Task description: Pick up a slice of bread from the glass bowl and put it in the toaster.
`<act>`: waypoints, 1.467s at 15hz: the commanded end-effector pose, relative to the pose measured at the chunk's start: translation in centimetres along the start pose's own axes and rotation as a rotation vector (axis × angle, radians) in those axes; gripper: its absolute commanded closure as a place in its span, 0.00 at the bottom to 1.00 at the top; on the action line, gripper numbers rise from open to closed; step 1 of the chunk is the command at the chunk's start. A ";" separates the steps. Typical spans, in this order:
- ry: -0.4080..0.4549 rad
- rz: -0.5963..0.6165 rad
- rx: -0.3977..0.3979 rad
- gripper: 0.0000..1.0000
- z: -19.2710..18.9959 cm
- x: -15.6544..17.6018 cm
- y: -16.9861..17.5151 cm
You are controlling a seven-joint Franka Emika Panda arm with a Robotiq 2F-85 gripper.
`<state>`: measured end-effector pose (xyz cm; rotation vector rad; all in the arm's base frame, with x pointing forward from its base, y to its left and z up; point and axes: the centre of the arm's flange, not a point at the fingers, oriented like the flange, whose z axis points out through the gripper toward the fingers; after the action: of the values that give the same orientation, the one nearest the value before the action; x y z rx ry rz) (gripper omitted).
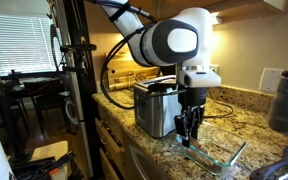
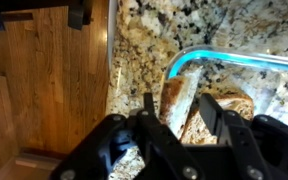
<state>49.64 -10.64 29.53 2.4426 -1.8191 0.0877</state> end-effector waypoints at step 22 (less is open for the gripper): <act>0.047 0.069 0.060 0.93 -2.9 0.3 0.8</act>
<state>49.80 -10.87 31.60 2.4109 -1.8840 0.1510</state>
